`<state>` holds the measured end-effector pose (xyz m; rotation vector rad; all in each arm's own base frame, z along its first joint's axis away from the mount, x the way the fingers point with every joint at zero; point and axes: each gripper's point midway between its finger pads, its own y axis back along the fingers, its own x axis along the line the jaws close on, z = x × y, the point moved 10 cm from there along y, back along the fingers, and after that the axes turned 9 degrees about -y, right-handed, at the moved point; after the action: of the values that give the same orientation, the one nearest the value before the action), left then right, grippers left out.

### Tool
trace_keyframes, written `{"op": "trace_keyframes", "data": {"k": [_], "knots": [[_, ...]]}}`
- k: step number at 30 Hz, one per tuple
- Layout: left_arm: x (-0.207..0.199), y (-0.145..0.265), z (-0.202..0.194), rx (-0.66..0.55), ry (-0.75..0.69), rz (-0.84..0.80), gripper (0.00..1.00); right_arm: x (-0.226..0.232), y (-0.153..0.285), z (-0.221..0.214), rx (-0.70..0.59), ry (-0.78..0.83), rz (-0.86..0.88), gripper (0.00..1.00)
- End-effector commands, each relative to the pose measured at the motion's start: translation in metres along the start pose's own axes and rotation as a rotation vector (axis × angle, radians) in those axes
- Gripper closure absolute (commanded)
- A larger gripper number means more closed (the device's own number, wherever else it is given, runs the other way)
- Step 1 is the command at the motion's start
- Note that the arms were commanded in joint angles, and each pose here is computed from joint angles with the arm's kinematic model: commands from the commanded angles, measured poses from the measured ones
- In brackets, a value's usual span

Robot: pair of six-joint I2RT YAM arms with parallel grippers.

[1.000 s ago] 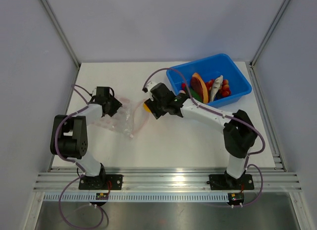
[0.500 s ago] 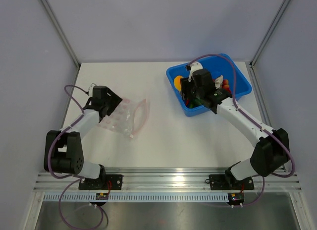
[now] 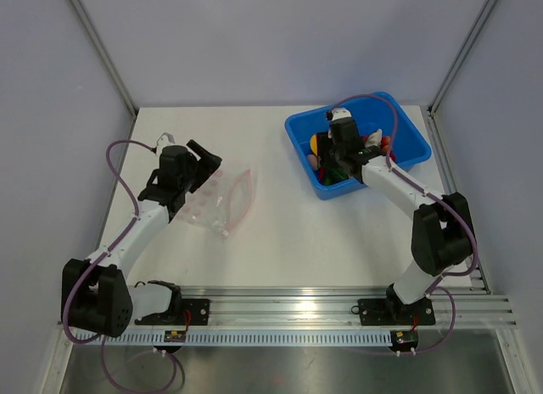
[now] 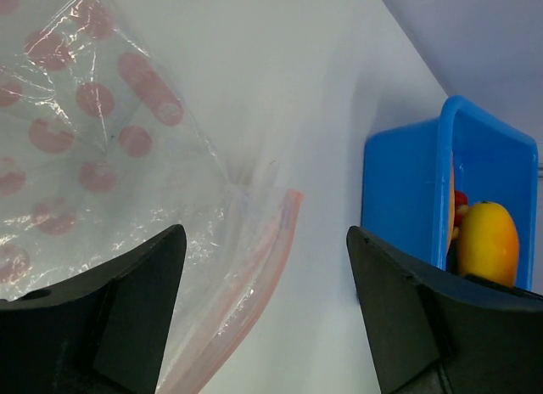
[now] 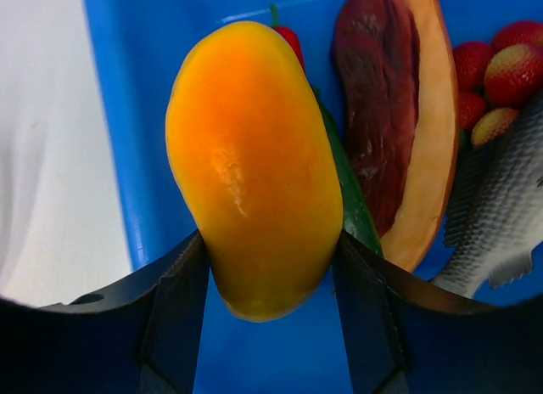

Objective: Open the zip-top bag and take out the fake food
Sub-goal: Place the fake fruit in the bin, then reset both arms

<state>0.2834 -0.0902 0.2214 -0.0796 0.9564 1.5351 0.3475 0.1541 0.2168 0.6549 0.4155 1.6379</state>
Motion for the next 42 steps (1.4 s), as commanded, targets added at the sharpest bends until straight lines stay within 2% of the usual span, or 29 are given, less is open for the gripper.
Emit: {"op": "trace_keyframes", "data": {"k": [1, 5, 6, 7, 9, 17, 20, 22, 25, 27, 29, 35, 39, 42], "knots": [[-0.012, 0.011, 0.007, -0.041, -0.024, -0.056, 0.20, -0.003, -0.009, 0.018, -0.080, -0.037, -0.043, 0.92], [-0.016, 0.015, 0.007, -0.038, -0.030, -0.088, 0.20, -0.008, -0.027, 0.010, -0.041, -0.031, -0.096, 0.91], [-0.016, 0.015, 0.006, -0.037, -0.031, -0.093, 0.20, -0.009, -0.029, 0.009, -0.041, -0.031, -0.114, 0.88], [-0.016, 0.015, 0.006, -0.038, -0.032, -0.094, 0.20, -0.010, -0.030, 0.009, -0.044, -0.035, -0.124, 0.81], [-0.017, 0.016, 0.006, -0.035, -0.037, -0.099, 0.20, -0.013, -0.033, 0.007, -0.048, -0.041, -0.152, 0.59], [-0.017, 0.016, 0.003, -0.027, -0.040, -0.111, 0.19, -0.010, -0.016, 0.015, -0.078, -0.076, -0.124, 0.47], [-0.018, 0.017, 0.004, -0.025, -0.047, -0.120, 0.19, -0.008, -0.004, 0.017, -0.109, -0.100, -0.084, 0.33], [-0.019, 0.018, 0.004, -0.027, -0.048, -0.125, 0.19, -0.008, 0.001, 0.017, -0.110, -0.110, -0.072, 0.32], [-0.020, 0.018, 0.004, -0.024, -0.052, -0.135, 0.19, -0.007, 0.010, 0.018, -0.112, -0.124, -0.057, 0.23], [-0.021, 0.019, 0.003, -0.018, -0.057, -0.144, 0.18, -0.007, 0.019, 0.021, -0.135, -0.140, -0.035, 0.11], [-0.023, 0.020, 0.004, -0.019, -0.061, -0.150, 0.18, -0.008, 0.027, 0.021, -0.165, -0.152, -0.032, 0.04], [-0.029, 0.029, 0.002, -0.011, -0.093, -0.212, 0.15, -0.009, 0.051, 0.022, -0.247, -0.209, 0.017, 0.03], [-0.035, 0.043, 0.002, -0.047, -0.116, -0.276, 0.11, -0.013, 0.071, 0.024, -0.284, -0.297, -0.016, 0.02], [-0.038, 0.057, 0.002, -0.070, -0.115, -0.313, 0.01, -0.017, 0.100, 0.029, -0.348, -0.371, -0.019, 0.01]]}}
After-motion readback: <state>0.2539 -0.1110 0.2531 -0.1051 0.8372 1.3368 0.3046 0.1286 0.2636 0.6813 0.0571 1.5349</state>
